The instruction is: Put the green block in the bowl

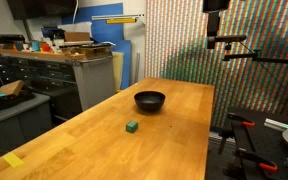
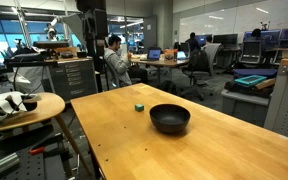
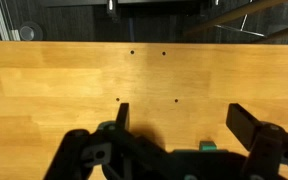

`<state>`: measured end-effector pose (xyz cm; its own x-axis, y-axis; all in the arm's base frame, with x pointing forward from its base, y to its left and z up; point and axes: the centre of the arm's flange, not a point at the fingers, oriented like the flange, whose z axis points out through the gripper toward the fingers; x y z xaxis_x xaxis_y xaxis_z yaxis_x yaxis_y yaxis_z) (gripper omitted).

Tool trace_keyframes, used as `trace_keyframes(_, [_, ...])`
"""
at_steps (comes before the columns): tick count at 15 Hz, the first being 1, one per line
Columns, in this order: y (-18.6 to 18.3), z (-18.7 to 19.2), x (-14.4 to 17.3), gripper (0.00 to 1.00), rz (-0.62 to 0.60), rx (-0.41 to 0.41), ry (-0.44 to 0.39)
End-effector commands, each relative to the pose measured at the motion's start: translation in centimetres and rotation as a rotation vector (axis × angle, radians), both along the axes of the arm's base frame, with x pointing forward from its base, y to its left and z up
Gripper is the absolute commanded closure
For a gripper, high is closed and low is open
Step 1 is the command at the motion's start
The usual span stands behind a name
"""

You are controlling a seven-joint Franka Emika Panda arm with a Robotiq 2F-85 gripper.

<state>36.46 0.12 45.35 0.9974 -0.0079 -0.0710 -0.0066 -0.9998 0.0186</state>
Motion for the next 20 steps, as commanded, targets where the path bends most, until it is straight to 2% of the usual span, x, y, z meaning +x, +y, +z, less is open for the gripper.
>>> trace_keyframes(1, [0.0,0.0,0.0,0.0,0.0,0.0,-0.001])
trace_keyframes(16, [0.0,0.1,0.0,0.0,0.0,0.0,-0.003])
trace_keyframes(20, [0.8,-0.8,1.2,0.0,-0.022,-0.012,0.002])
